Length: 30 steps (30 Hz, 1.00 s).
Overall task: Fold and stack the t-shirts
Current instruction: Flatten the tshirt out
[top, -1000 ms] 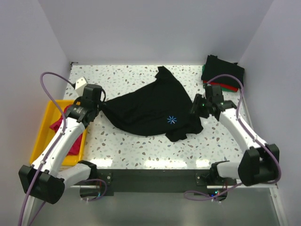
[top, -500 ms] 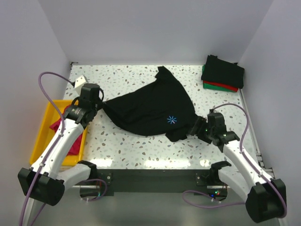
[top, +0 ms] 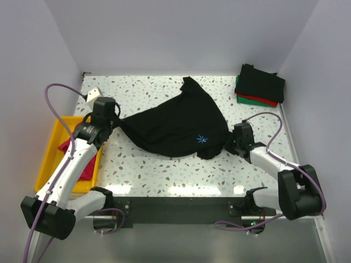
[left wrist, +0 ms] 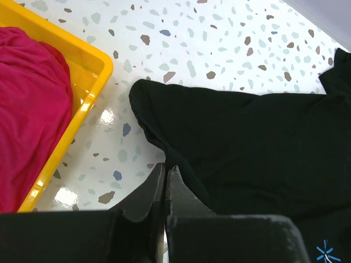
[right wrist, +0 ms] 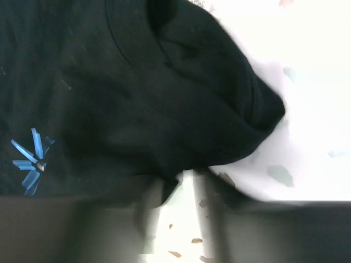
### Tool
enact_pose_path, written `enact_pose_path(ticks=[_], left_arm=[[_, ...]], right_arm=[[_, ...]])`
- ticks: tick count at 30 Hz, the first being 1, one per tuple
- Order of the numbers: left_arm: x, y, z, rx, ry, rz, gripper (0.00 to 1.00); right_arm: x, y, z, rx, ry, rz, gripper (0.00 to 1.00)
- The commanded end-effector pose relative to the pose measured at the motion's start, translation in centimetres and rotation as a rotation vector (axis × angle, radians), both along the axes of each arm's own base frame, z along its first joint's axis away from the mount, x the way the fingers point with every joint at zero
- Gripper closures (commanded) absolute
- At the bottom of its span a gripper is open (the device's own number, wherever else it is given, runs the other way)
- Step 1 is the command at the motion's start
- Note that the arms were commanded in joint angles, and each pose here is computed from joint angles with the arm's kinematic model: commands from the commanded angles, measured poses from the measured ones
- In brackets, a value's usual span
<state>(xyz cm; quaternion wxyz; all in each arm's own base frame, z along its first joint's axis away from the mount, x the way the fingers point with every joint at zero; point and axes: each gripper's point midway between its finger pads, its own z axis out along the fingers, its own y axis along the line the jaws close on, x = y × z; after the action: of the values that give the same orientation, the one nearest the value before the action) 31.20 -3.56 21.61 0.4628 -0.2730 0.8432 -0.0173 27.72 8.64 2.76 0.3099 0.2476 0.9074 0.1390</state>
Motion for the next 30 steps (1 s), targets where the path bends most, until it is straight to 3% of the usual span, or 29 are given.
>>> enact_pose_path(ticks=[1, 3, 9, 16, 22, 27, 30], left_arm=[[1.0, 0.1, 2.1, -0.002, -0.075, -0.008, 1.00], [1.1, 0.1, 2.9, 0.001, -0.086, -0.018, 1.00], [0.5, 1.0, 6.6, 0.038, -0.155, -0.009, 1.00], [-1.5, 2.2, 11.5, 0.040, -0.266, 0.016, 1.00], [-2.9, 3.6, 16.0, 0.051, -0.381, 0.064, 1.00], [0.2, 2.7, 18.2, 0.015, -0.459, 0.074, 1.00], [4.1, 1.7, 19.8, 0.016, -0.524, 0.064, 1.00]], right_arm=[[4.4, -0.8, 2.8, -0.046, -0.129, -0.075, 0.88], [5.4, -0.9, 4.2, -0.065, -0.147, -0.071, 1.00], [6.4, -1.8, 12.6, -0.147, -0.247, -0.033, 1.00], [4.2, -4.6, 21.6, -0.298, -0.329, -0.012, 1.00], [2.5, -5.3, 27.5, -0.302, -0.452, -0.018, 1.00], [6.7, -3.8, 30.2, -0.279, -0.529, 0.009, 1.00], [10.4, -2.2, 34.1, -0.221, -0.656, 0.031, 1.00]])
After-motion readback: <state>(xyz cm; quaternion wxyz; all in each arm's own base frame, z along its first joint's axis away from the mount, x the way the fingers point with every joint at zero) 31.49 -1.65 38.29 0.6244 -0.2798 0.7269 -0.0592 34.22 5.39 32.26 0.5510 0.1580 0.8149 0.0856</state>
